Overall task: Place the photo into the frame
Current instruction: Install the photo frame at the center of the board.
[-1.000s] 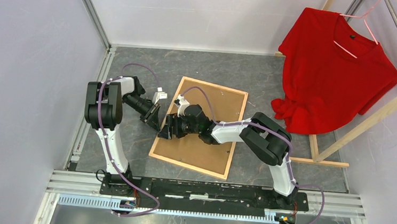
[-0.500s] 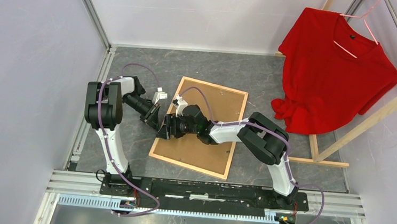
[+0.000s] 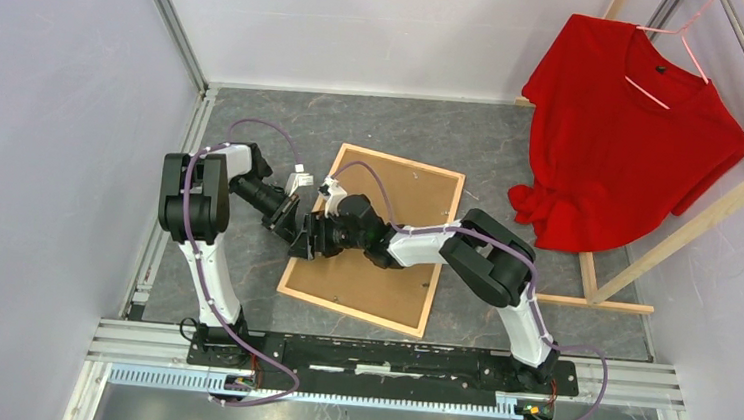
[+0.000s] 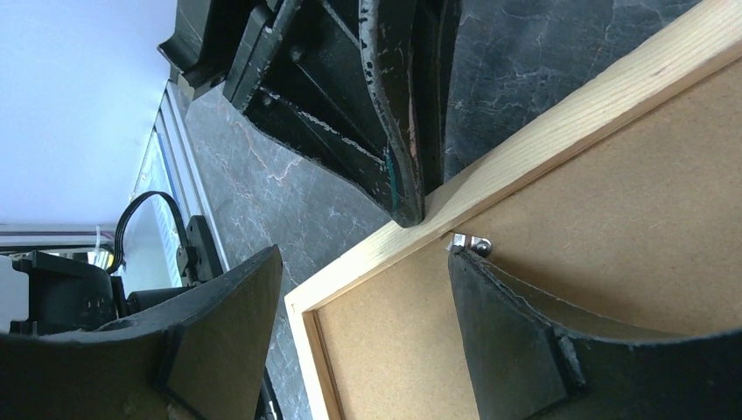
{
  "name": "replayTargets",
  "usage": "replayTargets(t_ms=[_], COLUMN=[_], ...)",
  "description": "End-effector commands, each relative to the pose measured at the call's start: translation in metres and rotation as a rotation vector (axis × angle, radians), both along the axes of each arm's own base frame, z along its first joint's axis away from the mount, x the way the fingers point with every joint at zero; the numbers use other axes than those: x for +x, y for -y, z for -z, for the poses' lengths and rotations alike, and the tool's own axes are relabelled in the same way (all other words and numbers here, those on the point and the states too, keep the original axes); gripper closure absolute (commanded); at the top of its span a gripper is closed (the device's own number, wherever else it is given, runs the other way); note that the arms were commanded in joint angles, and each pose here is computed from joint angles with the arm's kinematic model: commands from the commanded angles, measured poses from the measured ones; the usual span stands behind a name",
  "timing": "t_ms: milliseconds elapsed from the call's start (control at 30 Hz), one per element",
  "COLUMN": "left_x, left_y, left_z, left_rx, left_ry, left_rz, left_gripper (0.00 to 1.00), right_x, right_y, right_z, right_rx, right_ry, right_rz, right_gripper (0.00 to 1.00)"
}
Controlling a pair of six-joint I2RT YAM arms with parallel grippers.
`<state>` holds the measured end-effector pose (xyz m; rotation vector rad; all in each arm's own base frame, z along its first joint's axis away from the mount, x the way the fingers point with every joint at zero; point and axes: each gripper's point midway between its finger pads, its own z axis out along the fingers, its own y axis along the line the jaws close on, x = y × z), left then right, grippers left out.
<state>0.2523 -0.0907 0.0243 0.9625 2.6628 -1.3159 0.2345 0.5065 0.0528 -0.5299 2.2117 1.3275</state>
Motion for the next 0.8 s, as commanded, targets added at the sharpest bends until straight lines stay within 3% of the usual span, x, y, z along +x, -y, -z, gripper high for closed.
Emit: replayTargets(t_ms=[0, 767], left_x=[-0.004, -0.014], left_y=[0.006, 0.006], left_z=[0.001, 0.003], left_rx=[-0.033, -0.032], left_ry=[0.005, -0.002], left_rz=[0.016, 0.030], left_gripper=[0.76, 0.76], right_x=[0.012, 0.036], right_y=[-0.005, -0.002], right_z=[0.011, 0.000], right_rx=[-0.028, -0.056], right_ry=[0.032, 0.121], right_rz=[0.043, 0.125], right_gripper=[0.23, 0.23])
